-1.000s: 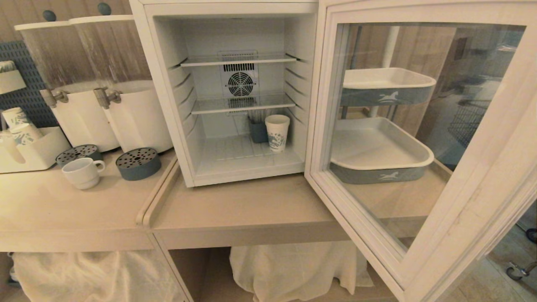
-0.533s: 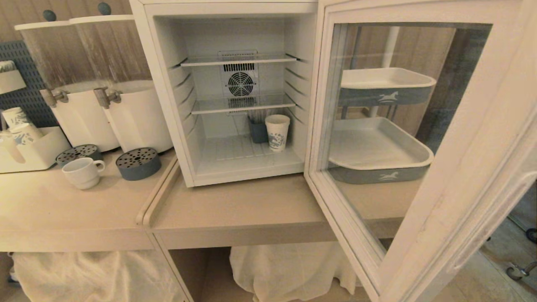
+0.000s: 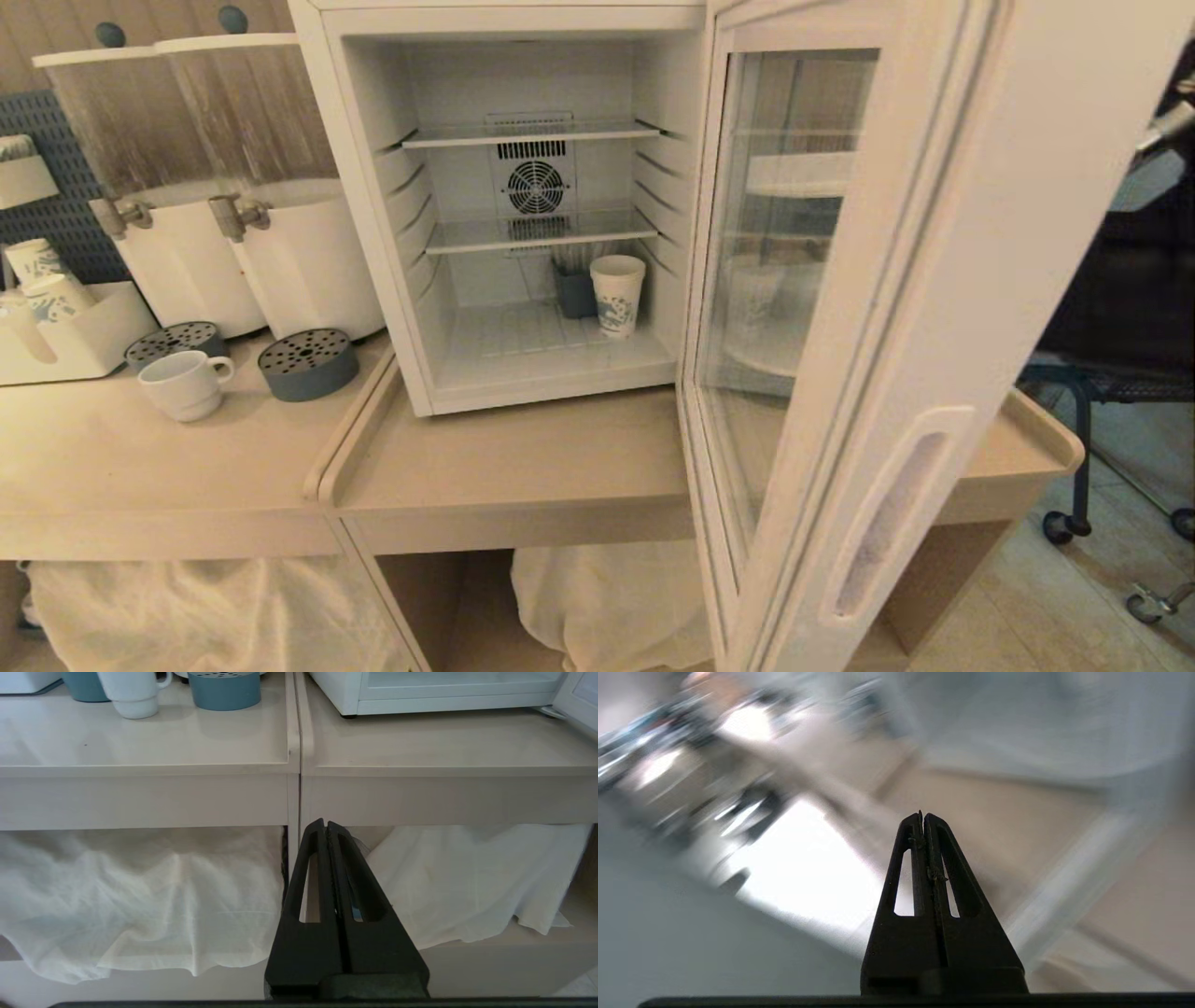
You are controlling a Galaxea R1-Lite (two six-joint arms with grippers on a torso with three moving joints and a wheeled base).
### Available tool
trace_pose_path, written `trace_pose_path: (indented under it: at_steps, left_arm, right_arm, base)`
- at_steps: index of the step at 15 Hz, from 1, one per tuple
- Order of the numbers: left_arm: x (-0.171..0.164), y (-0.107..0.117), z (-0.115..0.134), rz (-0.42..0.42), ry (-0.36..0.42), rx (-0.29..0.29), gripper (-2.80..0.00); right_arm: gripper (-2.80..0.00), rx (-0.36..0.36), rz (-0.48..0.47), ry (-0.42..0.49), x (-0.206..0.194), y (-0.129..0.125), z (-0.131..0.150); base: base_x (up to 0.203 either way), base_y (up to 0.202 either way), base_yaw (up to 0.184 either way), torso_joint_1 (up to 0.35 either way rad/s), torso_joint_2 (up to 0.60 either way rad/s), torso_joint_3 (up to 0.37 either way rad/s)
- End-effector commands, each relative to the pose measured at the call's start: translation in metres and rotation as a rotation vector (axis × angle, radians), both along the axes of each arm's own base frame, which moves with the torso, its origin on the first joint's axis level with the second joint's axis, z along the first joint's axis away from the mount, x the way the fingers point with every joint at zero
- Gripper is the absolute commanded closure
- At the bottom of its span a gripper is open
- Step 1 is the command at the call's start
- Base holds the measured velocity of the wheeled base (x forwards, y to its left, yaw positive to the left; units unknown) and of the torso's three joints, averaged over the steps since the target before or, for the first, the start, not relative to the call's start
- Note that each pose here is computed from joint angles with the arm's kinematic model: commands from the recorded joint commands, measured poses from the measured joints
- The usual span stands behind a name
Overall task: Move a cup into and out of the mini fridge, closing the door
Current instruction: Close the freezer door
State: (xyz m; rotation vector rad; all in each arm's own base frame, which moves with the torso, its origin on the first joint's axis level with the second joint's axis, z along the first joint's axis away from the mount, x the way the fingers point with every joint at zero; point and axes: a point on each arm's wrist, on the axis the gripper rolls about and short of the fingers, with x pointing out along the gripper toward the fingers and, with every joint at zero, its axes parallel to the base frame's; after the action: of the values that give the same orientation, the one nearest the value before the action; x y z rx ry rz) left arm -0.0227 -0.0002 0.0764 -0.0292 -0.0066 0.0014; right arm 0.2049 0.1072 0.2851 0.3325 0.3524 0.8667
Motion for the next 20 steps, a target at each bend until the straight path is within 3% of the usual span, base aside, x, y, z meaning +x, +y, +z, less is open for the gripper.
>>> trace_pose_path:
  at_steps: [1,3,6,12,20]
  left_arm:
    - [0.000,0.000,0.000,0.000,-0.001,0.000,0.00]
    - [0.000,0.000,0.000,0.000,0.000,-0.003,0.00]
    - [0.000,0.000,0.000,0.000,-0.001,-0.003,0.00]
    - [0.000,0.000,0.000,0.000,-0.001,-0.003,0.00]
    - [0.000,0.000,0.000,0.000,-0.001,-0.004,0.00]
  right_arm:
    - [0.00,-0.042,-0.062,0.037,0.023,0.022,-0.004]
    - [0.00,-0.076,-0.057,0.072,0.044,0.040,-0.011]
    - [0.00,-0.156,-0.095,0.044,0.069,0.072,-0.016]
    - [0.00,-0.216,-0.018,-0.014,0.077,0.130,-0.022]
    - [0.00,-0.359,-0.327,-0.204,0.144,0.193,-0.037]
  base:
    - [0.000,0.000,0.000,0.000,0.00,0.000]
    - [0.000,0.000,0.000,0.000,0.00,0.000]
    - [0.000,0.000,0.000,0.000,0.00,0.000]
    - [0.000,0.000,0.000,0.000,0.00,0.000]
    - [0.000,0.000,0.000,0.000,0.00,0.000]
